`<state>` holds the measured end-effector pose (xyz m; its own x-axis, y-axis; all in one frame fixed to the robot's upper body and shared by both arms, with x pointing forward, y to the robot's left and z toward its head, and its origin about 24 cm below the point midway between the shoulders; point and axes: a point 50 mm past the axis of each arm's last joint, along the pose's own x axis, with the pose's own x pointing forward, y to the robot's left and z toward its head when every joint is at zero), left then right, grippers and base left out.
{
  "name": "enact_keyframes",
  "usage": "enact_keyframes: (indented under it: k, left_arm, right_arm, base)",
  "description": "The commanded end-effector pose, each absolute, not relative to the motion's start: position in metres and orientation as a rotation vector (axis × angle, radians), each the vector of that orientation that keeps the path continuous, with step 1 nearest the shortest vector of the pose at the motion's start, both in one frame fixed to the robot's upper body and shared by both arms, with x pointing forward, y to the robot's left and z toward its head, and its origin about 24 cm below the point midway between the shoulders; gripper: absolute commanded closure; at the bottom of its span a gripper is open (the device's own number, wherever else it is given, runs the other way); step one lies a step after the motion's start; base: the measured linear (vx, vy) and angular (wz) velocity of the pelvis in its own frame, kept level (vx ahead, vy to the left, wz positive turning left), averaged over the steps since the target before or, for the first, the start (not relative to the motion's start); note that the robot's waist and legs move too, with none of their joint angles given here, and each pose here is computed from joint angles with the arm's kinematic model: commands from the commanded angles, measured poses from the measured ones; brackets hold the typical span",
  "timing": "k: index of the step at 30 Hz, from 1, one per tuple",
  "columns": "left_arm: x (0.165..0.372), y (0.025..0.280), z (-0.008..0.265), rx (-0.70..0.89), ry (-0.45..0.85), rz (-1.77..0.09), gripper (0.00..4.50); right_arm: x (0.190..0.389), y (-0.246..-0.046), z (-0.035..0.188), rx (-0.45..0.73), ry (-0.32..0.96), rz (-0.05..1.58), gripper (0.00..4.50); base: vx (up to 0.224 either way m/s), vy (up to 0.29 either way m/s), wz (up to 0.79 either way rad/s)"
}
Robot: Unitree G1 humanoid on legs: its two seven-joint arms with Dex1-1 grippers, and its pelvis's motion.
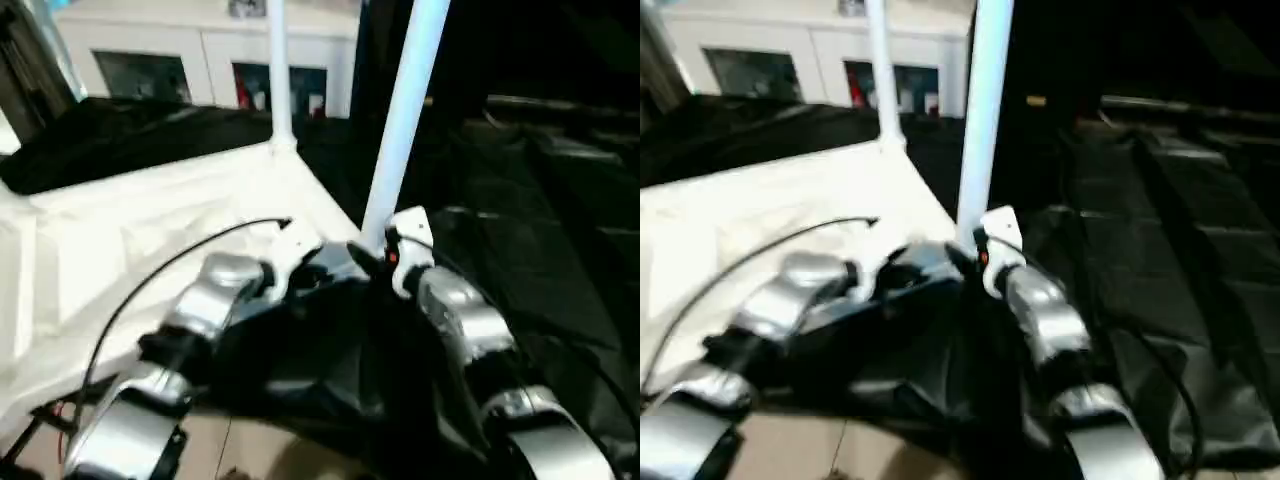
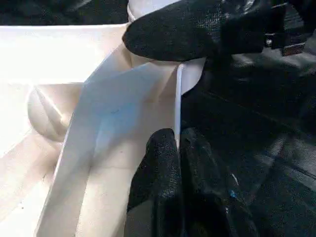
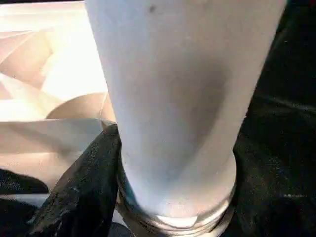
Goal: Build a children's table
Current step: Rotate leg to tighten
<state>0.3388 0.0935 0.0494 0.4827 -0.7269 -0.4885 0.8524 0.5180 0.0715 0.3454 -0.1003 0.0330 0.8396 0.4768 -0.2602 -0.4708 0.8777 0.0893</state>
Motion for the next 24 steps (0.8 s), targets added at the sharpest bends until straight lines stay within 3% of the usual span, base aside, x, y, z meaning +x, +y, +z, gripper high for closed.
enact_keyframes:
  k: [1,6,9,14,24]
  left_arm:
    - [0.343,0.069,0.068,0.289,0.29,-0.993,4.5]
    - [0.335,0.075,0.066,0.313,0.274,-1.119,4.5]
    - [0.331,0.079,0.064,0.317,0.281,-1.16,4.5]
    - [0.317,0.098,0.062,0.359,0.307,-1.344,4.5]
    - [0.304,0.123,0.061,0.373,0.367,-1.507,4.5]
  right_arm:
    - [0.336,-0.053,0.038,0.063,0.261,0.713,1.06]
    - [0.333,-0.062,0.042,-0.003,0.245,0.835,0.61]
    - [0.332,-0.067,0.044,-0.032,0.232,0.884,0.61]
    - [0.318,-0.096,0.05,-0.129,0.247,1.142,0.61]
    - [0.302,-0.127,0.057,-0.146,0.336,1.373,0.61]
  base:
    - [0.0,0.0,0.0]
    - [0.0,0.0,0.0]
    - [0.0,0.0,0.0]
    - [0.0,0.0,0.0]
    - [0.0,0.0,0.0]
